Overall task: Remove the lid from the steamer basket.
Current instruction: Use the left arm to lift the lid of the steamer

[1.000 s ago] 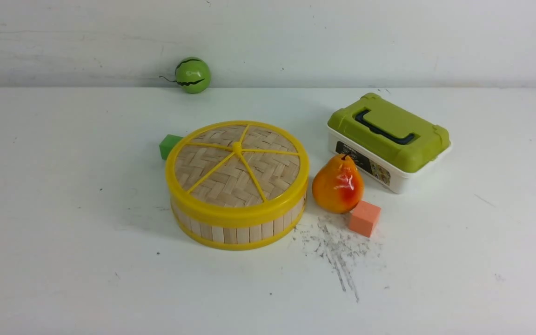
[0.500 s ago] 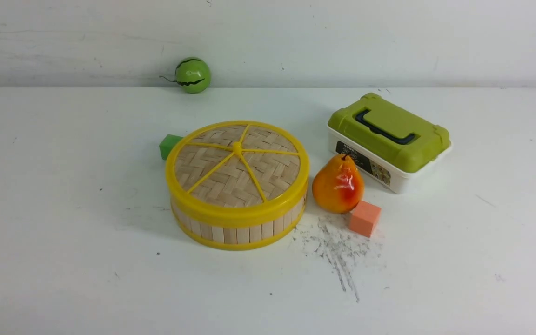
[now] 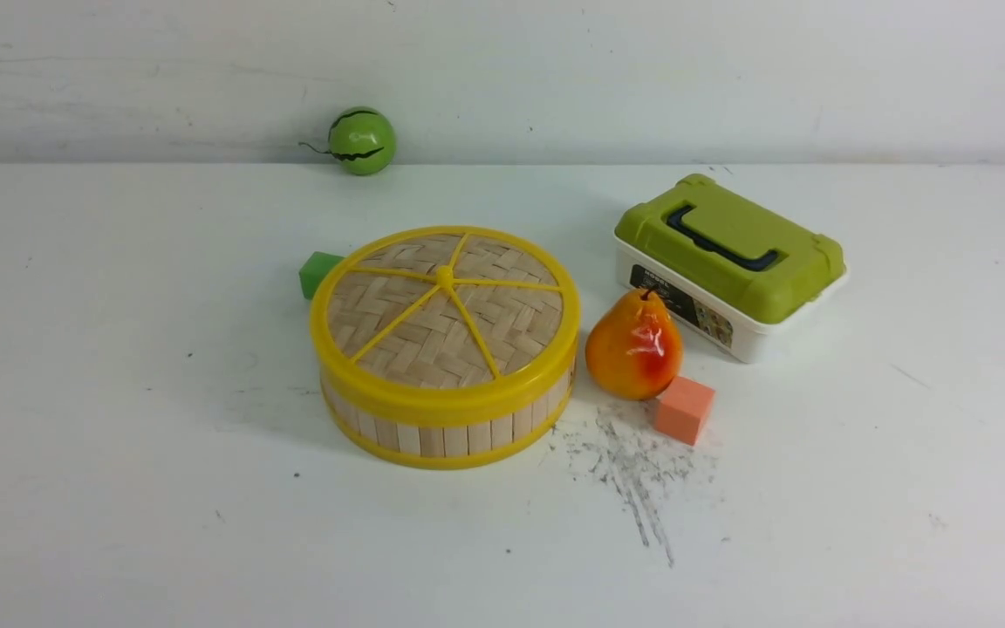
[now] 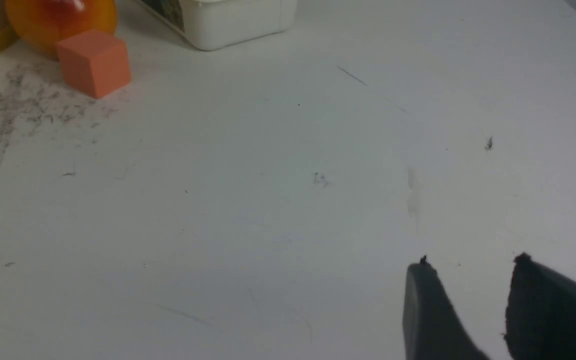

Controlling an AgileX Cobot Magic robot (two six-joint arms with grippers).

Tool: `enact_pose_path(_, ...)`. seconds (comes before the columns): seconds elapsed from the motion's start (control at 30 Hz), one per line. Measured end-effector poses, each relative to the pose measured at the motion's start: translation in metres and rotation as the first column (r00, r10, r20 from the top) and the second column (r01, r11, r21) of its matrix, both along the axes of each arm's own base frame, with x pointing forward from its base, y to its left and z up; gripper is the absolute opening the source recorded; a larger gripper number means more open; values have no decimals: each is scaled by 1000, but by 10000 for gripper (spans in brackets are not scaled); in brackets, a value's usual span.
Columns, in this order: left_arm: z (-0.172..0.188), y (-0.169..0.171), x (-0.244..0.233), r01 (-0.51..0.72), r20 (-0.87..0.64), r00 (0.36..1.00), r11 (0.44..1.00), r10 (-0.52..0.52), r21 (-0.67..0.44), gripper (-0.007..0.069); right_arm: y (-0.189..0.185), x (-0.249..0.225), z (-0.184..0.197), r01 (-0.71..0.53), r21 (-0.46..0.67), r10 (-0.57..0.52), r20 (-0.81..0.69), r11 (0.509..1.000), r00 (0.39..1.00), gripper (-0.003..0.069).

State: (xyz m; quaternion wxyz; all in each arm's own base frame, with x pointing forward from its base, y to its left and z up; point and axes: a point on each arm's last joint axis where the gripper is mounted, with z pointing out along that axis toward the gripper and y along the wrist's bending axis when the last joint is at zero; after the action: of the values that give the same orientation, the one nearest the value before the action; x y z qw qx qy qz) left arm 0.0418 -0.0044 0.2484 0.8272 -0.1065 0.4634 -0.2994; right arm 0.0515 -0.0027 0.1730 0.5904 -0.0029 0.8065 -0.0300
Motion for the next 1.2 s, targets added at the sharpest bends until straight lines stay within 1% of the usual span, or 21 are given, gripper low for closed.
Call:
enact_pose_path(0.07,5,-3,0,45,-51,998,999,-46,-4,57,0,0,0,0,0,0,0,1000,1000,239)
enact_pose_path(0.13,17,-5,-2,51,-88,995,998,-47,49,47,0,0,0,0,0,0,0,1000,1000,239)
enact_pose_path(0.2,42,-4,-6,21,-149,989,995,-6,102,9,0,0,0,0,0,0,0,1000,1000,239)
enact_pose_path(0.23,44,-3,-6,18,-158,987,994,-1,105,4,0,0,0,0,0,0,0,1000,1000,239)
enact_pose_path(0.27,66,1,-5,-23,-279,959,991,59,131,-13,0,0,0,0,0,0,0,1000,1000,239)
enact_pose_path(0.3,69,1,-4,-27,-295,953,991,66,134,-13,0,0,0,0,0,0,0,1000,1000,239)
enact_pose_path(0.37,90,7,8,-75,-487,860,982,152,173,-13,0,0,0,0,0,0,0,1000,1000,239)
enact_pose_path(0.43,104,10,29,-100,-660,718,971,220,215,-13,0,0,0,0,0,0,0,1000,1000,239)
enact_pose_path(0.5,109,10,48,-99,-742,622,965,251,243,-13,0,0,0,0,0,0,0,1000,1000,239)
enact_pose_path(0.57,108,9,62,-92,-784,563,963,261,255,-13,0,0,0,0,0,0,0,1000,1000,239)
enact_pose_path(0.67,85,0,103,-8,-896,365,964,251,267,-13,0,0,0,0,0,0,0,1000,1000,239)
enact_pose_path(0.7,82,-2,107,14,-905,342,962,252,274,-13,0,0,0,0,0,0,0,1000,1000,239)
enact_pose_path(0.73,70,-8,120,83,-940,255,964,225,253,-13,0,0,0,0,0,0,0,1000,1000,239)
enact_pose_path(0.77,63,-14,129,146,-960,195,962,202,232,-13,0,0,0,0,0,0,0,1000,1000,239)
enact_pose_path(0.8,58,-18,134,199,-967,166,954,195,226,-13,0,0,0,0,0,0,0,1000,1000,239)
enact_pose_path(0.83,51,-26,143,269,-983,102,947,150,172,-13,0,0,0,0,0,0,0,1000,1000,239)
enact_pose_path(0.87,47,-33,151,336,-991,63,933,115,129,-13,0,0,0,0,0,0,0,1000,1000,239)
enact_pose_path(0.97,46,-52,170,484,-1000,11,875,7,11,-13,0,0,0,0,0,0,0,1000,1000,239)
enact_pose_path(1.03,51,-63,182,552,-997,-5,832,-72,-63,-13,0,0,0,0,0,0,0,1000,1000,239)
enact_pose_path(1.1,58,-73,198,600,-989,-16,790,-146,-126,-13,0,0,0,0,0,0,0,1000,1000,239)
enact_pose_path(1.2,65,-80,215,627,-982,-31,762,-185,-163,-13,0,0,0,0,0,0,0,1000,1000,239)
